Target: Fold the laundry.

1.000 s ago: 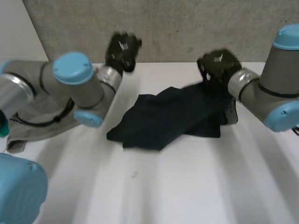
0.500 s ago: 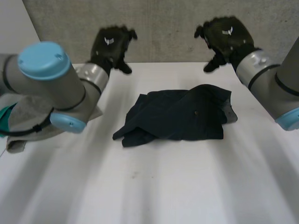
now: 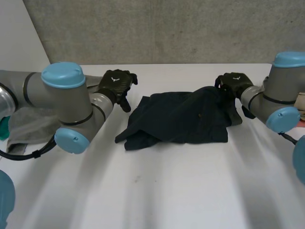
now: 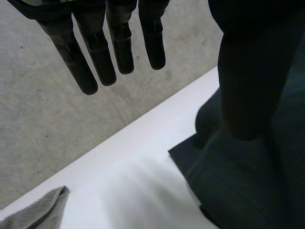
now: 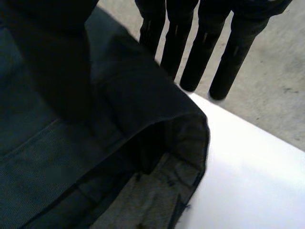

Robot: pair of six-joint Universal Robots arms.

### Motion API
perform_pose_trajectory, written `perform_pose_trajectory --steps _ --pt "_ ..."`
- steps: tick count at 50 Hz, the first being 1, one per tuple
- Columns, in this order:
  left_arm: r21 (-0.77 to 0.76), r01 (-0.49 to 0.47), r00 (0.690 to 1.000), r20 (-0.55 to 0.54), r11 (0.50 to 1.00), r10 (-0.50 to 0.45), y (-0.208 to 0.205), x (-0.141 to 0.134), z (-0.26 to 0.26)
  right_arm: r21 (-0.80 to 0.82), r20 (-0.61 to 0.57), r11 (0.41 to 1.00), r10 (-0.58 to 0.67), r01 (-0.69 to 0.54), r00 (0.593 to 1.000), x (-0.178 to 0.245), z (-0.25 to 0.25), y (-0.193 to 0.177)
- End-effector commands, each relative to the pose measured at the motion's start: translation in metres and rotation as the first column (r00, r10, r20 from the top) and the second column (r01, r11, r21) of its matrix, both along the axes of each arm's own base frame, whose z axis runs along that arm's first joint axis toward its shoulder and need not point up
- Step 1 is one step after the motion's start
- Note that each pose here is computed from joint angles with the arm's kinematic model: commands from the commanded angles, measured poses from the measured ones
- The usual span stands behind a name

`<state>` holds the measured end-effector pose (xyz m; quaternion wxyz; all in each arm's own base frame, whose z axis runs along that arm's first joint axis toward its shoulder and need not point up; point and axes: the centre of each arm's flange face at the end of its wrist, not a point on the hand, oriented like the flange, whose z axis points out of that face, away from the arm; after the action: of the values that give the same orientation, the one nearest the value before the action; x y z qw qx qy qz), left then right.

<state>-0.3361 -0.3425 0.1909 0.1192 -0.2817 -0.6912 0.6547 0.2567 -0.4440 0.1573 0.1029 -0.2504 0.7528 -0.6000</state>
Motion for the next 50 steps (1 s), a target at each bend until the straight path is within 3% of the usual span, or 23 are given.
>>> perform_pose_trajectory --steps 1,7,11,20,29,36,42,46,50 --pt "-0.039 -0.016 1.000 -0.023 0.999 0.016 -0.006 0.006 0.012 -0.016 0.005 0.998 0.054 -0.054 0.999 0.015 0.013 0.013" --pt "-0.065 -0.008 0.999 -0.032 0.998 0.005 -0.011 0.006 0.019 -0.120 -0.006 0.988 0.093 -0.093 0.996 0.017 0.073 0.042" --pt "-0.084 0.009 0.999 -0.042 0.996 -0.012 -0.016 0.003 0.024 -0.238 -0.044 0.952 0.186 -0.191 0.981 0.023 0.117 0.077" --pt "-0.080 0.091 0.994 -0.053 0.993 -0.096 -0.015 -0.013 0.019 -0.368 -0.163 0.826 0.394 -0.426 0.905 0.023 0.179 0.166" --pt "0.047 0.220 0.974 -0.057 0.974 -0.217 0.018 -0.037 -0.010 -0.453 -0.190 0.734 0.474 -0.505 0.860 0.015 0.214 0.212" --pt "0.057 0.207 0.978 -0.027 0.977 -0.206 0.027 -0.032 -0.012 -0.441 -0.169 0.770 0.433 -0.461 0.885 0.006 0.207 0.194" --pt "-0.172 0.020 0.999 -0.046 0.985 -0.028 0.002 -0.011 0.040 -0.390 -0.177 0.832 0.353 -0.395 0.919 0.005 0.177 0.155" --pt "-0.379 -0.076 0.992 -0.122 0.922 0.031 -0.013 0.000 0.093 -0.441 -0.183 0.853 0.219 -0.279 0.959 0.005 0.173 0.116" --pt "-0.567 -0.147 0.973 -0.228 0.810 0.016 -0.017 0.007 0.156 -0.604 -0.099 0.792 0.039 -0.091 0.994 0.010 0.200 0.077"
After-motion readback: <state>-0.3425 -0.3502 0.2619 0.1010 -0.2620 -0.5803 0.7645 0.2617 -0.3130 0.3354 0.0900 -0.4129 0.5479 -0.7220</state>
